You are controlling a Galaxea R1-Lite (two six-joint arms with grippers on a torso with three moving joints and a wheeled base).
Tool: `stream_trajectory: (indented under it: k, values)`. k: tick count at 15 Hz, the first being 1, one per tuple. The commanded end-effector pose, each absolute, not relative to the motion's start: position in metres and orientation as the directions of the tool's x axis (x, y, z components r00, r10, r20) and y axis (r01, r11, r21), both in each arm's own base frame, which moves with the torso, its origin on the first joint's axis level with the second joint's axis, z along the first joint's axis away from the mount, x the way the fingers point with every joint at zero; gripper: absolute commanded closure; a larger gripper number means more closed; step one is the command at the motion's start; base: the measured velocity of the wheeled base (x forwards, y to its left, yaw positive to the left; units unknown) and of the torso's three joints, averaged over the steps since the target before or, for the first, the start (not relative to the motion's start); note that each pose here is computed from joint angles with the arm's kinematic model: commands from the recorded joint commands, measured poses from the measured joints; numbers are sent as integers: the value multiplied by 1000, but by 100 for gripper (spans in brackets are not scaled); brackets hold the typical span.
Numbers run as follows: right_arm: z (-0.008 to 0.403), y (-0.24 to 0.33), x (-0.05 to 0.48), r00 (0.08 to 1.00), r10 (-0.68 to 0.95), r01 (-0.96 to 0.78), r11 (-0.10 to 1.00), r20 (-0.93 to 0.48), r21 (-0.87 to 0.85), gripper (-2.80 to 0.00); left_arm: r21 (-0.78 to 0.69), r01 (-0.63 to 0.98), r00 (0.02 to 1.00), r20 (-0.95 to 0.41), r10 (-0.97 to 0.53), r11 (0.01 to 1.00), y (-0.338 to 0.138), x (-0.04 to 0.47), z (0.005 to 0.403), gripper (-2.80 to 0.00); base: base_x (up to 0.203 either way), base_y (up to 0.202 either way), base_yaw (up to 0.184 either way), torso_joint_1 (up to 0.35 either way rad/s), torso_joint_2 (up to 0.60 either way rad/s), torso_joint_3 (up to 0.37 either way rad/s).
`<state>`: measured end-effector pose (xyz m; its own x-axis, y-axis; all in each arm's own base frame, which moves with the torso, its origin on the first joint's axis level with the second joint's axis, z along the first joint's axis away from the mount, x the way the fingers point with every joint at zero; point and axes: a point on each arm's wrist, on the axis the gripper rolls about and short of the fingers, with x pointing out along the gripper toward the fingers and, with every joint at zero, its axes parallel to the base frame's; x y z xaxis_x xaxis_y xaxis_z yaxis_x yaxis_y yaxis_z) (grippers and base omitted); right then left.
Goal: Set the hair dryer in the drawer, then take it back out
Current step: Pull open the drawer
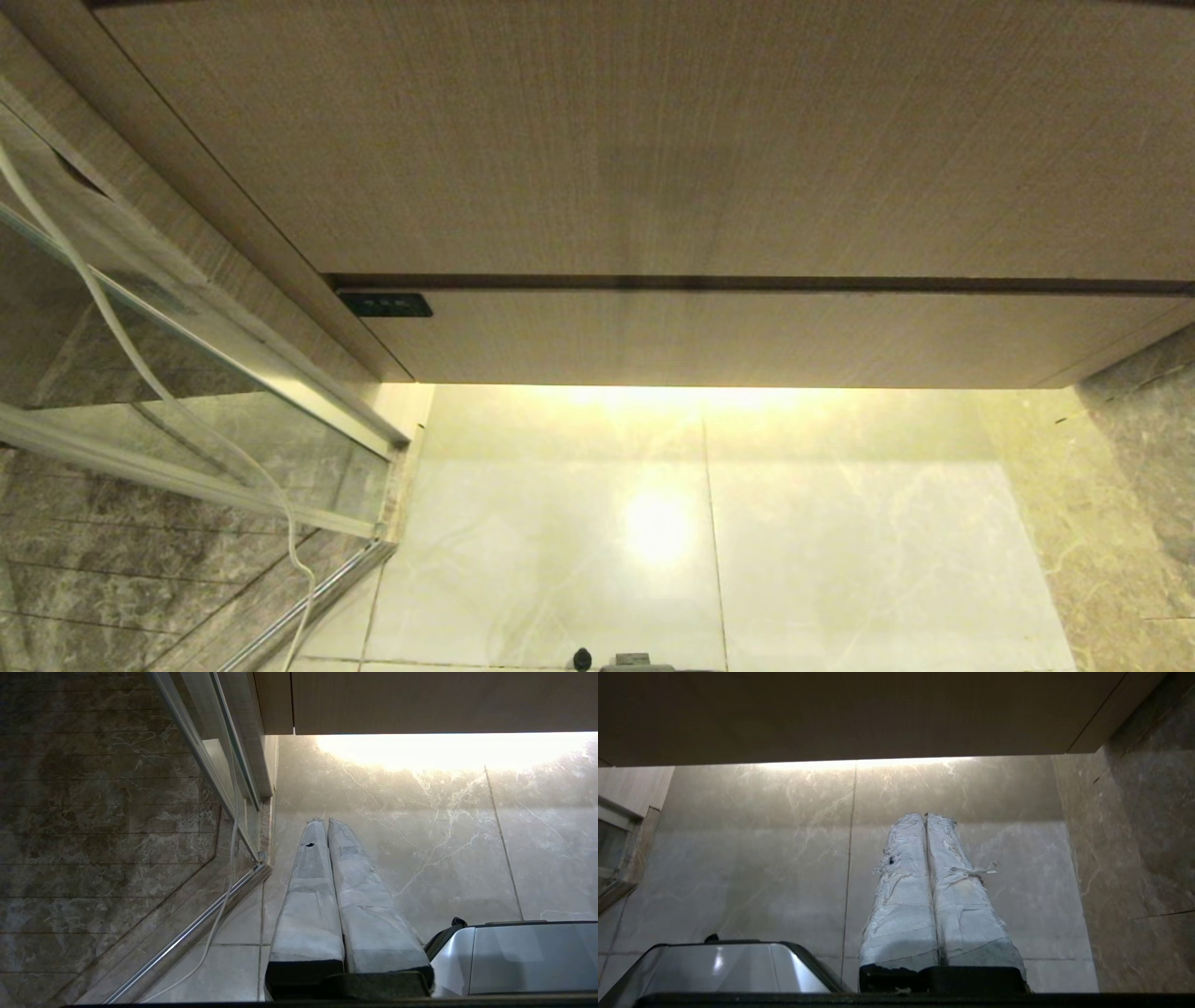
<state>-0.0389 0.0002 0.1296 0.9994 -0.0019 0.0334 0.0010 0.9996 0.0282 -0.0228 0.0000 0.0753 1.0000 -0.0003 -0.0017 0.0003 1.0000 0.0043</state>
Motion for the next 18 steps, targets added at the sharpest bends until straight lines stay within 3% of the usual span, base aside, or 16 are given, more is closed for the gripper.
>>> stream_trajectory:
  k: [1,5,8,12,18]
  values:
    - [167,0,-28,990,4,0,999,-141,32,0,5,0,1000,-2,0,1000,0,-23,75,0,0,0,0,0,0,0]
    - [208,2,31,911,64,-51,998,-407,43,0,5,0,1000,-3,0,1000,0,-23,75,0,0,0,0,0,0,0]
    - [225,8,94,840,116,-120,992,-529,27,0,5,0,1000,-3,0,1000,0,-23,75,0,0,0,0,0,0,0]
    - [232,19,164,791,149,-267,957,-594,-115,0,5,0,1000,-2,0,1000,0,-23,75,0,0,0,0,0,0,0]
    - [224,15,166,778,91,-324,906,-622,-272,0,5,0,1000,-2,0,1000,0,-23,75,0,0,0,0,0,0,0]
